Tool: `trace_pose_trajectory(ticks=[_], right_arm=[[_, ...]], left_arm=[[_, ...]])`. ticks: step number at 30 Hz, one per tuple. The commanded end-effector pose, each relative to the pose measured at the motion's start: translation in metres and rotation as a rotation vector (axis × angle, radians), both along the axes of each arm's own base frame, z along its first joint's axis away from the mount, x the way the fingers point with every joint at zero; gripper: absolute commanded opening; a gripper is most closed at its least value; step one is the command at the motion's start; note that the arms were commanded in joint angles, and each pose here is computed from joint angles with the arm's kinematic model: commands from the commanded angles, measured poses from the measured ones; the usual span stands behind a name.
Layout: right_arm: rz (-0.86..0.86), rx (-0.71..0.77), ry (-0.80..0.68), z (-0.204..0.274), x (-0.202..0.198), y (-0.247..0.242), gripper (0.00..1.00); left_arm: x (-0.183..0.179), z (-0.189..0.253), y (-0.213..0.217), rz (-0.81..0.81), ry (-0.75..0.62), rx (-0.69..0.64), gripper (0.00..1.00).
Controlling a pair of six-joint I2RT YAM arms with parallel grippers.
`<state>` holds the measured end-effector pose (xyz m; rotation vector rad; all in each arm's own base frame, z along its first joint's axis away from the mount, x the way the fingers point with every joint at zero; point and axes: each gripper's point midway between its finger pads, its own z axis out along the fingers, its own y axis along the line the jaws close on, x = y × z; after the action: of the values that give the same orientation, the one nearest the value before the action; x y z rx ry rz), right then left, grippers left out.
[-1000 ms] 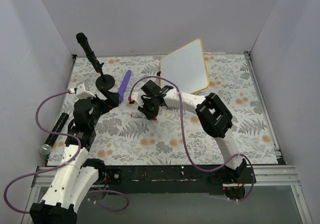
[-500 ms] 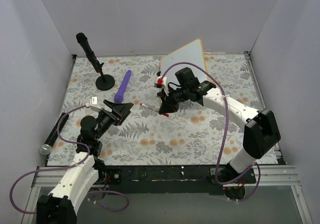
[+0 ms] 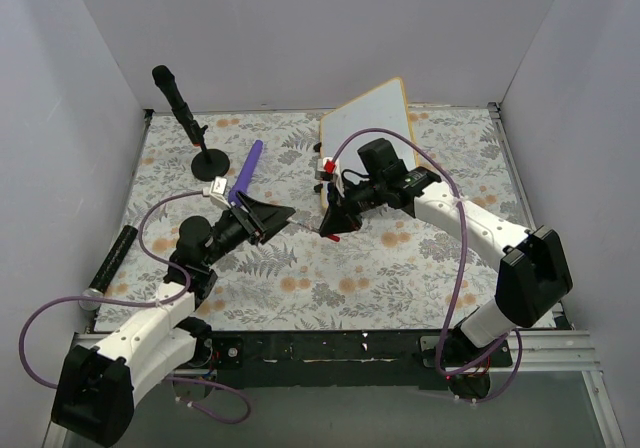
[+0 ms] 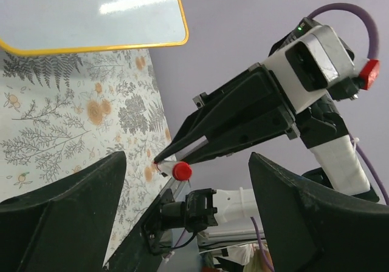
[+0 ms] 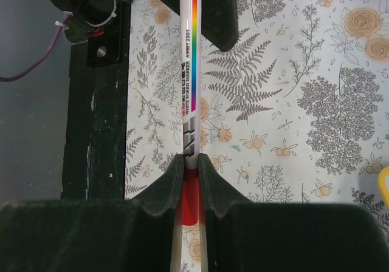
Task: Write a sentence on the whiteboard
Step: Pass from the right arm to the left
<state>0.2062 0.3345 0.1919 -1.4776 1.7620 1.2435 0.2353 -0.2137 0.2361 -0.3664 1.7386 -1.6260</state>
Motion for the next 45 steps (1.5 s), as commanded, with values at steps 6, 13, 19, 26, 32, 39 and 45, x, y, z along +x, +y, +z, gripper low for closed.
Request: trace_pose_trajectory(ticks=[6, 13, 19, 26, 32, 39, 45], right_arm=[[0.069, 0.055, -0.04, 0.015, -0.012, 0.0, 0.03], [0.063, 0.046, -0.054, 0.014, -0.01, -0.001, 0.02], [0.066, 0.04, -0.052, 0.011, -0.009, 0.0, 0.02], [0.052, 0.022, -0.061, 0.007, -0.006, 0.0, 0.02], [0.047, 0.016, -0.064, 0.005, -0.005, 0.0, 0.02], [0.046, 0.012, -0.07, 0.004, -0.005, -0.001, 0.02], [0.041, 0.017, -0.081, 0.007, -0.005, -0.003, 0.26]], left_arm=[[0.008, 0.008, -0.016, -0.088, -0.06, 0.167, 0.7], [0.005, -0.006, -0.03, -0.186, -0.044, 0.245, 0.58], [0.007, -0.011, -0.036, -0.206, -0.041, 0.324, 0.52], [0.002, -0.014, -0.045, -0.257, -0.049, 0.351, 0.4], [-0.002, -0.02, -0.05, -0.291, -0.036, 0.366, 0.31], [-0.004, -0.018, -0.052, -0.313, -0.044, 0.364, 0.02], [-0.006, -0.016, -0.051, -0.303, -0.051, 0.357, 0.0]])
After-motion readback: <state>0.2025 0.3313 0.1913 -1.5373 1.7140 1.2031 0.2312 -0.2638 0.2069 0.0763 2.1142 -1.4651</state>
